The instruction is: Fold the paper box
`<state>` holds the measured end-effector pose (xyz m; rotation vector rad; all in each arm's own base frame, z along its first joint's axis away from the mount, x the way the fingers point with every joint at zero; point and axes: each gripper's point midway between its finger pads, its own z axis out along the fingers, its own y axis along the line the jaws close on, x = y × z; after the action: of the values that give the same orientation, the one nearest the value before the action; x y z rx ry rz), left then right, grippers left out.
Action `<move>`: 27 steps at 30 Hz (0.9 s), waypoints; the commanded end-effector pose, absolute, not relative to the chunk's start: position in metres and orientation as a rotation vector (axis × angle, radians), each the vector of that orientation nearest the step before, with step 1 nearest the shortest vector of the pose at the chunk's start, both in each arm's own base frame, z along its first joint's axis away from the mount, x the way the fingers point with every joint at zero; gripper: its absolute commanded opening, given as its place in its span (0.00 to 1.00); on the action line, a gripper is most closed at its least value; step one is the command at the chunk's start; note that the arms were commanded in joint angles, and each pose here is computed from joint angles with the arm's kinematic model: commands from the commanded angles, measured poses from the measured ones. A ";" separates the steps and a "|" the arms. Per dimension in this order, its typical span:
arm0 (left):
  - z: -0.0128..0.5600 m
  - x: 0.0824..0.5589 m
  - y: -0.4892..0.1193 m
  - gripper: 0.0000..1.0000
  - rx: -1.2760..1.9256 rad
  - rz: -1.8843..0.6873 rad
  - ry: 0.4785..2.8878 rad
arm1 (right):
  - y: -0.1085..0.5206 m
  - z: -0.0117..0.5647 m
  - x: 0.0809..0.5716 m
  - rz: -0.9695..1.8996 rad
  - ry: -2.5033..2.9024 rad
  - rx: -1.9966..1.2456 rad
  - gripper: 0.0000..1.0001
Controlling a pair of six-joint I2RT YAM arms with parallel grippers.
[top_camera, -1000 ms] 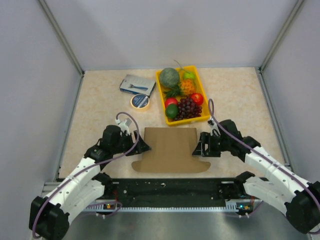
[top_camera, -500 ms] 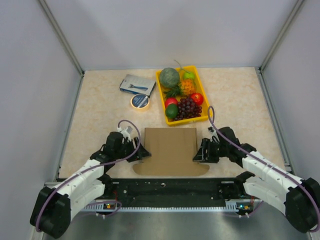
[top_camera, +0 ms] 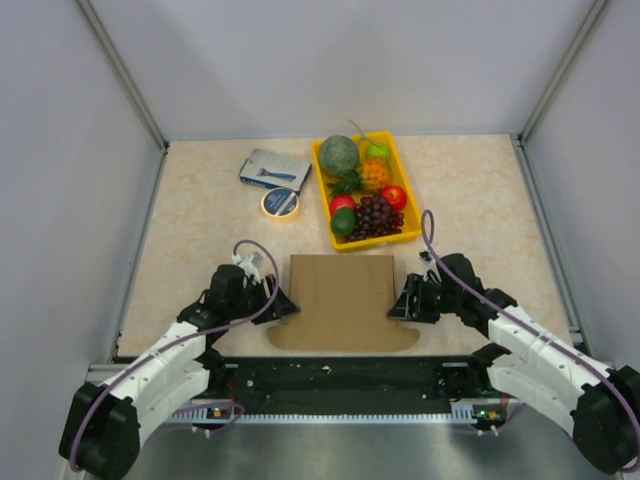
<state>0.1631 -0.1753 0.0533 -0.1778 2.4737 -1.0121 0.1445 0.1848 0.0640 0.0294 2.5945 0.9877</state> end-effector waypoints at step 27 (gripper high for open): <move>0.270 0.196 -0.107 0.98 -0.303 -0.662 2.023 | 0.266 0.180 0.106 -0.090 1.952 -1.202 0.84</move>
<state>0.1957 -0.1256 0.2499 -0.2674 2.0384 -0.7691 0.0929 0.2698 0.1932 -0.9568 2.2260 0.4136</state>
